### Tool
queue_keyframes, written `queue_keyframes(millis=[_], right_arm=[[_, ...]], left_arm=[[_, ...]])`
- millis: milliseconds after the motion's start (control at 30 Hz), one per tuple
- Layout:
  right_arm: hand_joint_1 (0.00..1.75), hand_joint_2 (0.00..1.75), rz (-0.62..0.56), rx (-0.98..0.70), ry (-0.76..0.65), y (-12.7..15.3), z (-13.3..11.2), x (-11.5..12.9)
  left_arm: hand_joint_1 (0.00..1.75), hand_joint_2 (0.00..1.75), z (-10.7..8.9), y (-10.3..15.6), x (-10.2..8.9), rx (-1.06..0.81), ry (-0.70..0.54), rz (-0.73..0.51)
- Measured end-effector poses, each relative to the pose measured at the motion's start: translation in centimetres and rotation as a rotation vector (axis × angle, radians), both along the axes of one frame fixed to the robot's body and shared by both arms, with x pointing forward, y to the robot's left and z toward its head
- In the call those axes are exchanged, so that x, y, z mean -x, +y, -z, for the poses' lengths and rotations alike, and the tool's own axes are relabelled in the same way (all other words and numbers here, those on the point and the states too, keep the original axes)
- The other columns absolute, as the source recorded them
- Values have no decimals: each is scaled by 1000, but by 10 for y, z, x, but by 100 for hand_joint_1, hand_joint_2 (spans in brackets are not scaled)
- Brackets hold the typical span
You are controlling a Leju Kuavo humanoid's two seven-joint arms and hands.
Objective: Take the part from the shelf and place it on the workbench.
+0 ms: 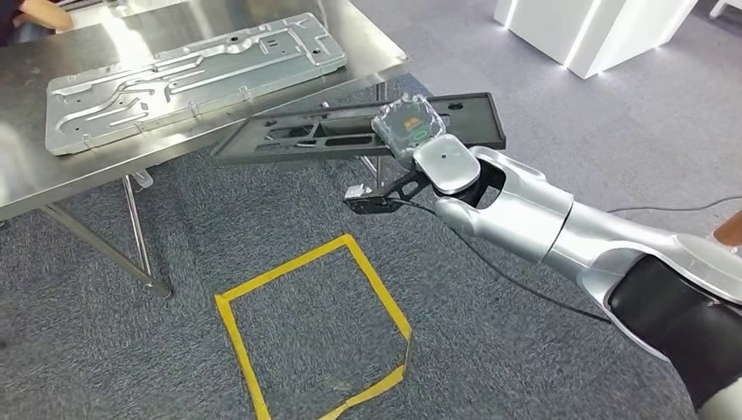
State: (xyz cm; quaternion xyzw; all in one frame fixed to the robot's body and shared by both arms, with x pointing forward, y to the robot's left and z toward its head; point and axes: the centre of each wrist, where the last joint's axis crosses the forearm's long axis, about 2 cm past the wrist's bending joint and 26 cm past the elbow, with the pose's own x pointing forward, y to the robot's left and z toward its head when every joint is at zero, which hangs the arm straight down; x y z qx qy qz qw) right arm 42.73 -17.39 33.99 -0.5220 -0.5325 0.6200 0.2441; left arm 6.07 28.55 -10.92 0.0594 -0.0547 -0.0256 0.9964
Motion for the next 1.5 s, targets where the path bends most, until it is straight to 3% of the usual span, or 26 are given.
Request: queue_keyframes(millis=[1500], right_arm=[[175, 175, -4, -16, 19, -1, 12, 2]], left_arm=[[0, 175, 0, 2, -2, -30, 15, 5]])
